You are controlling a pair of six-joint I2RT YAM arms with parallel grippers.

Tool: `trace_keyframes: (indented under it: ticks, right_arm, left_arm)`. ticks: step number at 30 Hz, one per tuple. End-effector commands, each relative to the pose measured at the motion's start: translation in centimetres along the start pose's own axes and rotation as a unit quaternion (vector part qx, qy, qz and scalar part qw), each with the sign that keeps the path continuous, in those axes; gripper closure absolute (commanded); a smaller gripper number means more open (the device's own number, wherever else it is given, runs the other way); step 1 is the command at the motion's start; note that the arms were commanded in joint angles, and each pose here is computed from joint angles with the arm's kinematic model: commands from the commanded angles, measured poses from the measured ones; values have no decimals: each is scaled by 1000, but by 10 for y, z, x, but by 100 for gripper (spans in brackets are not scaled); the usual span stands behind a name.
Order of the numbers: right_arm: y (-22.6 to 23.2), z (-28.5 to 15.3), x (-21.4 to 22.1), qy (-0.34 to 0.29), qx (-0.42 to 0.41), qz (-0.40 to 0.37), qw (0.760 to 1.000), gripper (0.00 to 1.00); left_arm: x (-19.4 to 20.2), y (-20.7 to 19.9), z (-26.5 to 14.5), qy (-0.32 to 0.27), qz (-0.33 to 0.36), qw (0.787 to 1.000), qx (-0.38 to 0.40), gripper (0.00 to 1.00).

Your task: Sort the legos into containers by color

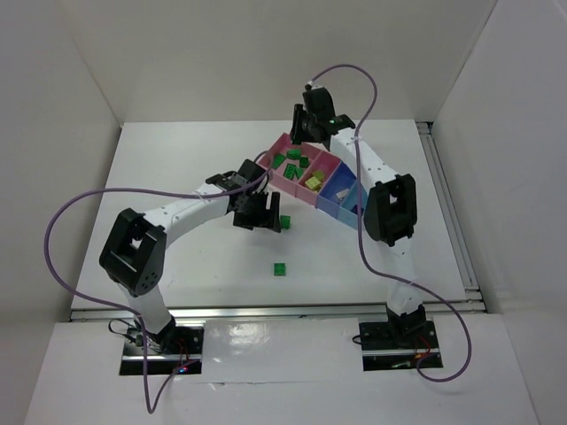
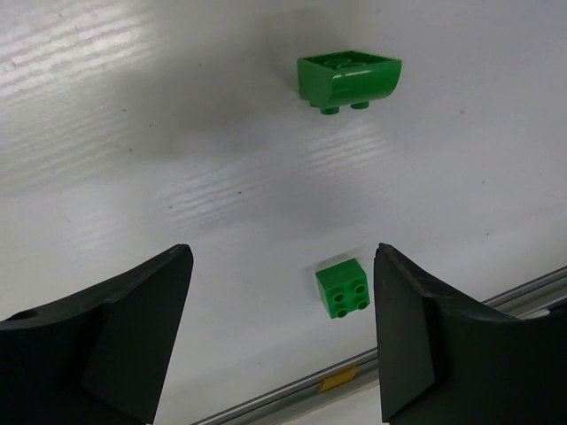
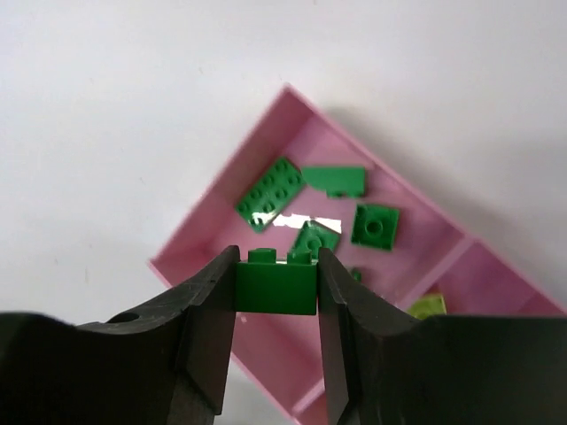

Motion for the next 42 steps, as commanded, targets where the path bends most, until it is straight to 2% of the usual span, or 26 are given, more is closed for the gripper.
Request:
trace_keyframes:
  ticks: [1, 2, 3, 5, 6, 9, 13, 17, 20, 22, 24, 25, 28, 31, 35, 39, 40, 42]
  right_arm:
    - [13, 3, -1, 22, 19, -10, 1000, 100]
    - [12, 6, 2, 19, 19, -10, 1000, 100]
    - [18, -1, -2, 8, 11, -12, 1000, 95]
    - [19, -3, 0, 7, 1, -17, 1000, 70]
    - [20, -3, -1, 5, -6, -17, 1000, 45]
    - [21, -11, -6, -2, -8, -23, 1000, 28]
    - [22, -16, -12, -10, -11, -27, 1000, 28]
    - [21, -25, -14, -12, -6, -27, 1000, 39]
    - [14, -40, -19, -35, 5, -17, 999, 39]
    - [6, -43, -18, -47, 12, -8, 999, 35]
    - [8, -51, -23, -56, 3, -8, 998, 34]
    - [3, -51, -23, -51, 5, -5, 999, 32]
    - [6, -59, -31, -59, -3, -10, 998, 37]
    - [7, -64, -33, -60, -8, -10, 998, 37]
    - [7, -74, -34, -67, -10, -9, 998, 37]
    - [2, -75, -29, -62, -16, -7, 998, 37]
    - [2, -79, -30, -64, -17, -7, 998, 37]
    - [-2, -82, -31, -65, -13, -5, 998, 37]
  left_arm:
    - [-22, -16, -12, -48, -4, 999, 18, 15]
    - [-21, -15, -7, -39, -4, 999, 18, 15]
    - [-24, -17, -6, -41, -4, 999, 19, 15]
    - [-28, -20, -4, -43, -3, 999, 27, 15]
    - [-31, -22, -6, -48, 2, 998, 30, 15]
    - [-34, -28, -1, -44, 11, 998, 36, 14]
    - [-34, -31, 9, -31, 8, 999, 31, 14]
    - [-34, -34, 13, -30, 7, 999, 21, 14]
    - [-29, -39, 22, -19, 10, 1000, 19, 15]
    - [-24, -43, 29, -8, -6, 1000, 16, 16]
    - [-24, -48, 35, -19, -10, 1000, 11, 16]
    - [-23, -49, 40, -26, -14, 1000, -1, 17]
    - [-27, -51, 53, -35, -18, 999, -28, 25]
    - [-36, -50, 62, -37, -26, 997, -67, 27]
    - [-42, -51, 69, -43, -26, 996, -80, 30]
    - [-46, -52, 74, -40, -20, 995, -88, 40]
    - [-47, -53, 72, -38, -20, 995, -89, 49]
    - [-46, -52, 71, -35, -20, 995, -92, 54]
Point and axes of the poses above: each gripper's point midway between its finger pads, its own z axis out along the fingers, its own y axis along the line the jaws close on, x = y × z, the point moved 9 cm from there along -z, back along the fingers, and after that the axes turned 5 degrees about -z, right-handed, at the moved point
